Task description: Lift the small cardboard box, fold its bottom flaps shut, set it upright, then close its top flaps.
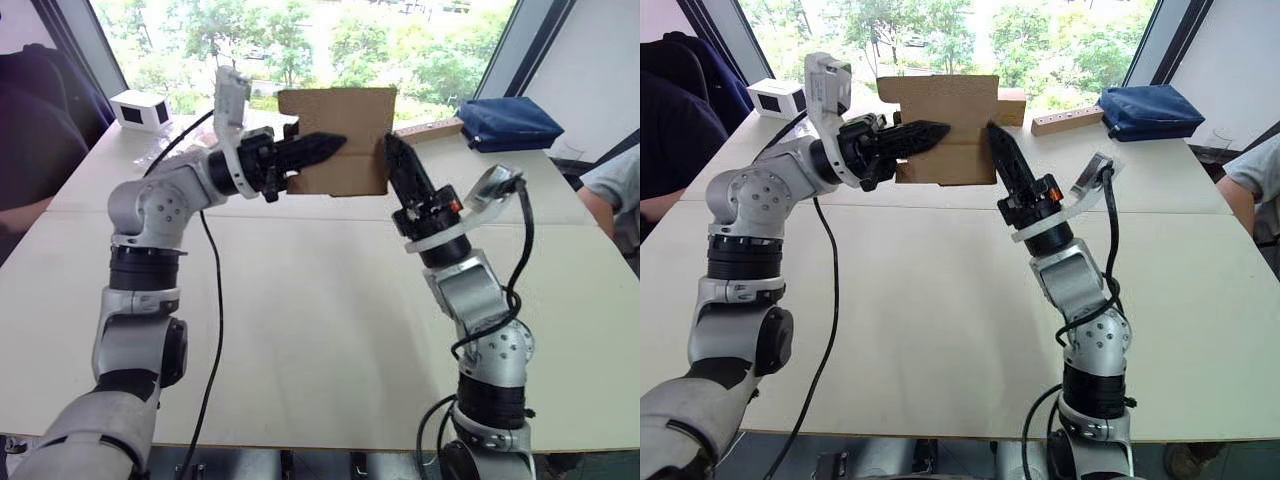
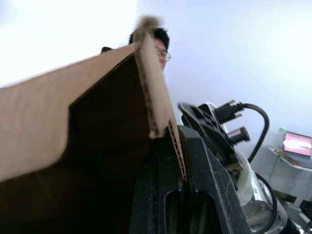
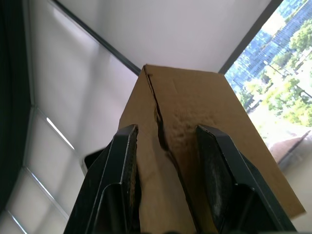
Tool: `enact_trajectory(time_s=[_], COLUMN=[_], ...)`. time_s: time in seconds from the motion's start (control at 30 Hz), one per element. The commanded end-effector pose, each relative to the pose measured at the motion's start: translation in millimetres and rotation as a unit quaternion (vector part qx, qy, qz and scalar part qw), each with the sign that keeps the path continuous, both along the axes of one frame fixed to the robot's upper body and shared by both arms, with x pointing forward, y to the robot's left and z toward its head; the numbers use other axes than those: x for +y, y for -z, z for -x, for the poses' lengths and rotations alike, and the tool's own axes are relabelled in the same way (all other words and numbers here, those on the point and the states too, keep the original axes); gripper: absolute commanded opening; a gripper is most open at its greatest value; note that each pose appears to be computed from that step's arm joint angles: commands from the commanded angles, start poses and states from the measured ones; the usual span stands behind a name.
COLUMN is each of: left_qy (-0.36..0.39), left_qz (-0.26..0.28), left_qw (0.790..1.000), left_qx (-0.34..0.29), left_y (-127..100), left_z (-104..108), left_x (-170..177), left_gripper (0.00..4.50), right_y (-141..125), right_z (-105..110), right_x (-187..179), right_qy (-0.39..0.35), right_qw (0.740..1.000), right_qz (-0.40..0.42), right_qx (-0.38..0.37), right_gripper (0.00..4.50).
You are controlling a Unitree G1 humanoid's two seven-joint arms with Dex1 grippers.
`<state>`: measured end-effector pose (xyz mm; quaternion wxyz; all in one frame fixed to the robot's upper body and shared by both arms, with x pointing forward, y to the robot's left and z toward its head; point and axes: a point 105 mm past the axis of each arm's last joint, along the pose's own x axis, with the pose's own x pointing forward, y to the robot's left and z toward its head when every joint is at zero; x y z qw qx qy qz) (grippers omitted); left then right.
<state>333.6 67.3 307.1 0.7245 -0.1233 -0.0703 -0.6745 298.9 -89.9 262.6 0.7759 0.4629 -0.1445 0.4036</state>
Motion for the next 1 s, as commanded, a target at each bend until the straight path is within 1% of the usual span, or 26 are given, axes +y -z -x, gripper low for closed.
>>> enact_trajectory(time_s=[0.03, 0.23, 0.33, 0.37, 0.43, 0.63, 0.77, 0.9, 1.0], left_qy=[0.015, 0.014, 0.017, 0.018, 0.019, 0.028, 0.036, 0.046, 0.052], left_qz=[0.005, 0.006, 0.005, 0.004, 0.003, -0.005, -0.018, -0.038, -0.054], left_qw=[0.999, 0.999, 0.999, 0.999, 0.999, 0.999, 0.999, 0.998, 0.997], left_qx=[-0.034, -0.035, -0.034, -0.034, -0.034, -0.033, -0.031, -0.03, -0.029], left_y=[-15, -16, -15, -15, -14, -12, -7, 2, 9], left_z=[10, 10, 12, 12, 13, 16, 18, 20, 20], left_x=[1, 2, 1, 1, 0, -2, -2, -6, -8], left_gripper=[0.0, 0.0, 0.0, 0.0, 0.0, 0.0, 0.0, 0.0, 0.0], right_y=[-13, -14, -10, -8, -6, -7, -13, -5, 1], right_z=[14, 12, 7, 5, 1, -5, 4, 13, 17], right_x=[-7, -28, -29, -29, -30, -24, -8, 7, 12], right_qy=[-0.011, 0.008, 0.019, 0.024, 0.036, 0.04, -0.013, -0.055, -0.069], right_qw=[0.999, 0.999, 0.999, 0.999, 0.999, 0.999, 0.999, 0.996, 0.994], right_qz=[-0.002, -0.029, -0.036, -0.034, -0.032, -0.014, 0.011, 0.052, 0.071], right_qx=[-0.035, -0.028, -0.018, -0.015, -0.01, -0.018, -0.042, -0.047, -0.045], right_gripper=[1.91, 1.91, 1.17, 0.86, 0.04, 0.04, 0.04, 0.04, 0.04])
